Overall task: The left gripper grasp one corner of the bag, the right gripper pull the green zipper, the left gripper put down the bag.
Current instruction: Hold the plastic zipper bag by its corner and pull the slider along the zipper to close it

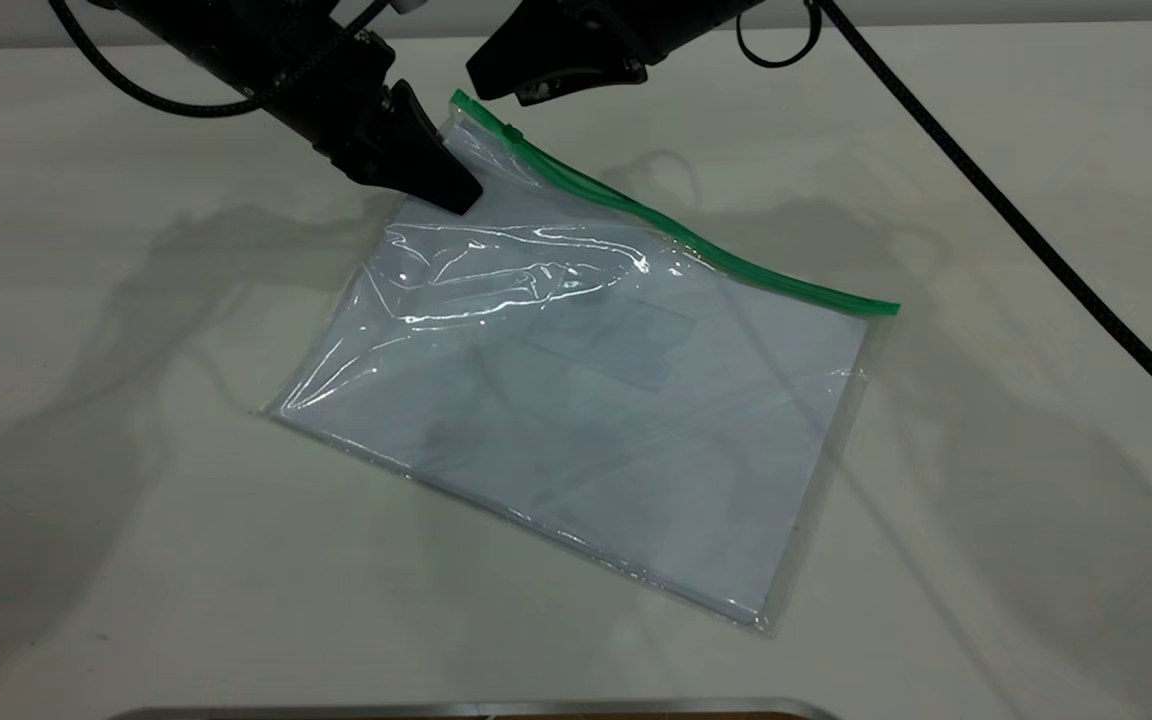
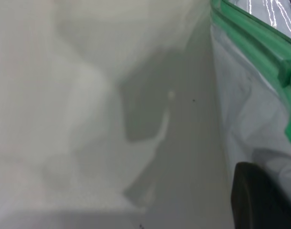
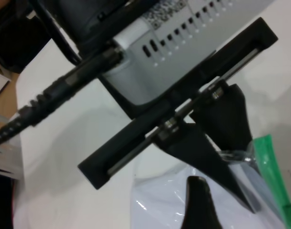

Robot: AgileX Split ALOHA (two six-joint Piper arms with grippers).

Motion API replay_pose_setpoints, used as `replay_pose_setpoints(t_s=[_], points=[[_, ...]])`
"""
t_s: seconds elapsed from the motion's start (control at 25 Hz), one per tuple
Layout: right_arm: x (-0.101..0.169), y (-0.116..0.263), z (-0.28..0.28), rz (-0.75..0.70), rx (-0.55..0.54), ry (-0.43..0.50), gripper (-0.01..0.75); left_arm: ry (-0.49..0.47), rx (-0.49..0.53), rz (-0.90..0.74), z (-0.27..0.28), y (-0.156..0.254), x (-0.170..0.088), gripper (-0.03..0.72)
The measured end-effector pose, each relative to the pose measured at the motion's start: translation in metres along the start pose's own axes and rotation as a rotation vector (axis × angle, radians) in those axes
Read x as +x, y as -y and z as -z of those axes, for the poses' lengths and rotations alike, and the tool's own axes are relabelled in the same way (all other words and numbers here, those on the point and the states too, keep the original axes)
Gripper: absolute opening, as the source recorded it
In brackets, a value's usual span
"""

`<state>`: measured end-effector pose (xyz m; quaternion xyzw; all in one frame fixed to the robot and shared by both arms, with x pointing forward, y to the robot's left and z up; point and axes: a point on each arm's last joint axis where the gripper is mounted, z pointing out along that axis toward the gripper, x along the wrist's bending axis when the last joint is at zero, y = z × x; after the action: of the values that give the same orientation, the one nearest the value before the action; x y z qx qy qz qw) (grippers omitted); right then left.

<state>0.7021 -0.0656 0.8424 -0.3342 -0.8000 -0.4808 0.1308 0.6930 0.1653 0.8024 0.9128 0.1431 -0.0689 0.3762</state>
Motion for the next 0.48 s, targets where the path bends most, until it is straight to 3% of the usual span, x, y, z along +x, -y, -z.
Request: replay_pose_setpoints(t_s=[0.48], points=[[-0.016,0.011,-0.004,0.009,0.008,0.076,0.547,-0.01,-0.044,-0.078,0.001,-0.005,0.001,0.057]])
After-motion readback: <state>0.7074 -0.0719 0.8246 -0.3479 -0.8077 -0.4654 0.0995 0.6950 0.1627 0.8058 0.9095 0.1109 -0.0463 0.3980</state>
